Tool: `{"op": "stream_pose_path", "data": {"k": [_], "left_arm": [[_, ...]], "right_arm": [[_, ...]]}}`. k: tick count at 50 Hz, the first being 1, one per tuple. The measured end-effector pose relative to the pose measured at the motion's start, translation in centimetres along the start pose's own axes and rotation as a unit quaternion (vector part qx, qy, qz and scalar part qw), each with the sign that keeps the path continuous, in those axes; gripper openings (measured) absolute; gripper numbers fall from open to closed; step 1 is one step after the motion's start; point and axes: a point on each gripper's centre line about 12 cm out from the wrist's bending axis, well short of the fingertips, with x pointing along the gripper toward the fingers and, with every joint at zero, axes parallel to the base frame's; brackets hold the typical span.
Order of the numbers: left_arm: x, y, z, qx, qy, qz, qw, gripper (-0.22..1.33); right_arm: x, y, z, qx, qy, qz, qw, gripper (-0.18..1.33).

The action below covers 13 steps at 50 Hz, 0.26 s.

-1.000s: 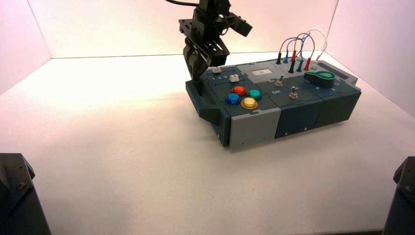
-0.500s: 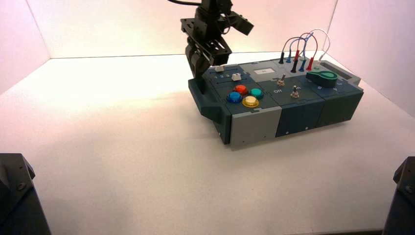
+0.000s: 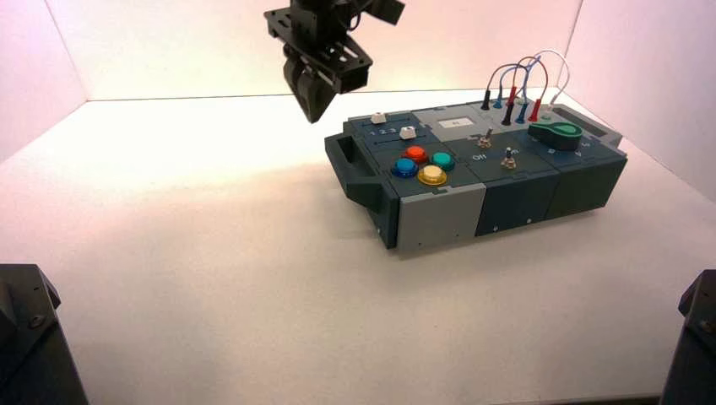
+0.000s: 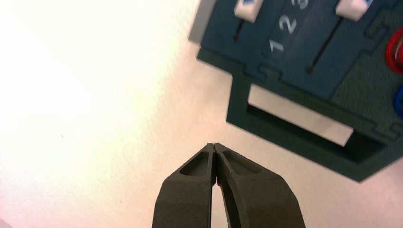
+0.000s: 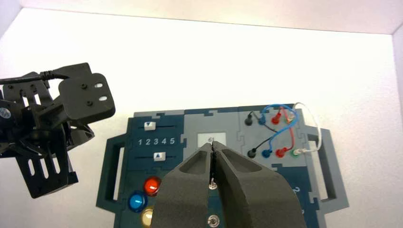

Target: Move the box to the right.

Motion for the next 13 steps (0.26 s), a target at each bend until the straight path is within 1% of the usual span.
{"op": "stream_pose_path", "data": {"k": [5, 13], "left_arm": [[-0.2, -0.1, -0.6, -0.002, 0.002, 0.0, 1.0, -0.16], [-1.0, 0.0, -0.6, -0.005, -0.008, 0.001, 1.0, -0.16]], "right_arm": [[-0.3, 0.1, -0.1, -0.001, -0.004, 0.002, 1.0, -0.14], [-0.7, 0.1, -0.2, -0.001, -0.008, 0.002, 1.0, -0.14]]}}
